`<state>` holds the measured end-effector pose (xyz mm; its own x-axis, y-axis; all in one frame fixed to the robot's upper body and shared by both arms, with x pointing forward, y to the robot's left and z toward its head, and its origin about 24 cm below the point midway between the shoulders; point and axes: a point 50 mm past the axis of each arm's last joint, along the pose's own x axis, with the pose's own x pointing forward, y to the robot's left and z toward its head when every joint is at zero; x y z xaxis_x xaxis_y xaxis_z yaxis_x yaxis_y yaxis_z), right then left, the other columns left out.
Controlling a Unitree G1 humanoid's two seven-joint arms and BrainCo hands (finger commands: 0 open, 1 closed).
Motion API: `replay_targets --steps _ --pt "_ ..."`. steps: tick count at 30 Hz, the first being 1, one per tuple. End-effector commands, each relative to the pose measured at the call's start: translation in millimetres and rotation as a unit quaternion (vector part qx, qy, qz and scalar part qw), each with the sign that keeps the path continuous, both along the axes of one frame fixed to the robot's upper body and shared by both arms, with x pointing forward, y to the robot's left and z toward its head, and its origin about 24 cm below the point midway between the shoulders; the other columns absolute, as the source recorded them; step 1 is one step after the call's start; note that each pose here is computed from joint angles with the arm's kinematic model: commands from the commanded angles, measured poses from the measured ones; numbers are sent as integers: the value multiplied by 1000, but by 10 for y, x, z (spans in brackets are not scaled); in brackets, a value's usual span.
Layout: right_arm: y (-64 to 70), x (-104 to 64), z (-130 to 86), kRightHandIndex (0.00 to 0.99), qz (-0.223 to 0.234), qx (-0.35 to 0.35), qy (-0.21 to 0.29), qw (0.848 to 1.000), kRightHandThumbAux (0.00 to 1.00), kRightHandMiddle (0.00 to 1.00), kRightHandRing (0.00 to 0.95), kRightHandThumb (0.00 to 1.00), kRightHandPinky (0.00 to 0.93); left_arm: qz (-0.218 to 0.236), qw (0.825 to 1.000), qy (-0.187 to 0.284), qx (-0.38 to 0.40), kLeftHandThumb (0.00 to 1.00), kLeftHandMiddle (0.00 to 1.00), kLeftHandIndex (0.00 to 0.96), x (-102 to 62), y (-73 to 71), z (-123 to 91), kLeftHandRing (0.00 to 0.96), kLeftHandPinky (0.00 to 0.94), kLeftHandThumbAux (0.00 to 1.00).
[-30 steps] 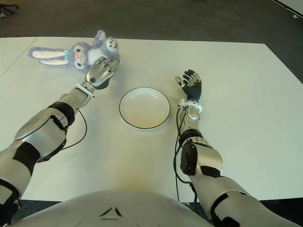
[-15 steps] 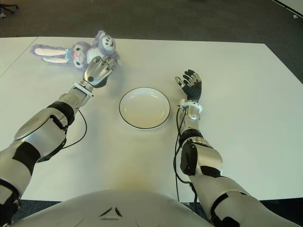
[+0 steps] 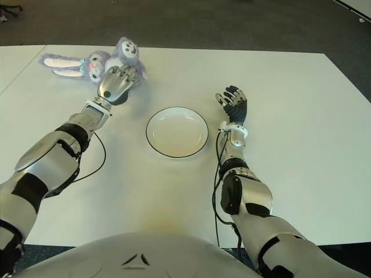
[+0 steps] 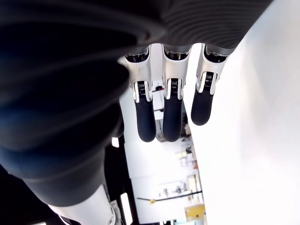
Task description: Put the doll into the plate.
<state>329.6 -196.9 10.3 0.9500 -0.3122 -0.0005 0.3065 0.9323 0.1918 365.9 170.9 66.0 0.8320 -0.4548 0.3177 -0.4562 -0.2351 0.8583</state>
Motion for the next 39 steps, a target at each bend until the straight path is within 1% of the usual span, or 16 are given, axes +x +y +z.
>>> replay_targets --steps 1,8,11,13,14,15,16,19,21,26,29,32,39 --pt "107 -857 -1035 265 -21 82 239 967 888 284 270 198 252 9 1000 -1 -16 1000 497 401 -16 100 6 484 456 656" --pt "119 -862 -1036 259 -22 83 237 968 895 281 263 175 238 -11 999 -7 -41 1000 502 399 -50 81 -5 490 455 656" --pt "121 -864 -1036 267 -23 85 235 968 904 283 265 180 229 -37 998 -12 -52 1000 505 401 -99 10 -57 492 454 656" --pt "126 -870 -1037 260 -22 87 232 969 904 280 262 201 230 -117 988 -67 -77 1000 507 398 -237 -200 -100 492 446 657" --pt "127 -872 -1038 257 -21 87 231 969 905 278 260 203 231 -141 983 -86 -85 1000 507 398 -283 -258 -103 493 444 657" --pt "127 -873 -1038 256 -21 87 231 969 904 277 259 210 231 -153 979 -97 -90 1000 508 397 -311 -288 -103 494 443 657" --pt "127 -873 -1038 256 -21 87 231 969 904 277 259 211 231 -161 977 -105 -91 1000 508 397 -328 -282 -89 494 443 658" --pt "129 -875 -1046 249 -19 84 237 968 896 275 256 209 224 -208 962 -151 -92 1000 512 400 -496 -258 -35 502 433 658" --pt "131 -878 -1048 247 -19 83 239 967 898 275 255 196 221 -221 957 -160 -93 1000 513 401 -567 -240 -17 504 431 658" --pt "133 -881 -1051 249 -21 82 241 967 895 276 255 192 225 -235 953 -165 -94 1000 514 404 -698 -192 10 506 426 658" --pt "131 -881 -1049 250 -21 84 238 967 893 278 258 194 238 -252 948 -164 -99 1000 517 407 -834 -162 74 508 437 656" --pt "134 -881 -1046 247 -19 82 236 968 898 277 255 182 224 -271 944 -160 -104 1000 514 405 -1036 -136 163 503 444 656" --pt "137 -879 -1048 251 -18 80 239 968 898 276 252 163 226 -288 939 -153 -112 1000 504 401 -1247 -149 257 491 455 657"
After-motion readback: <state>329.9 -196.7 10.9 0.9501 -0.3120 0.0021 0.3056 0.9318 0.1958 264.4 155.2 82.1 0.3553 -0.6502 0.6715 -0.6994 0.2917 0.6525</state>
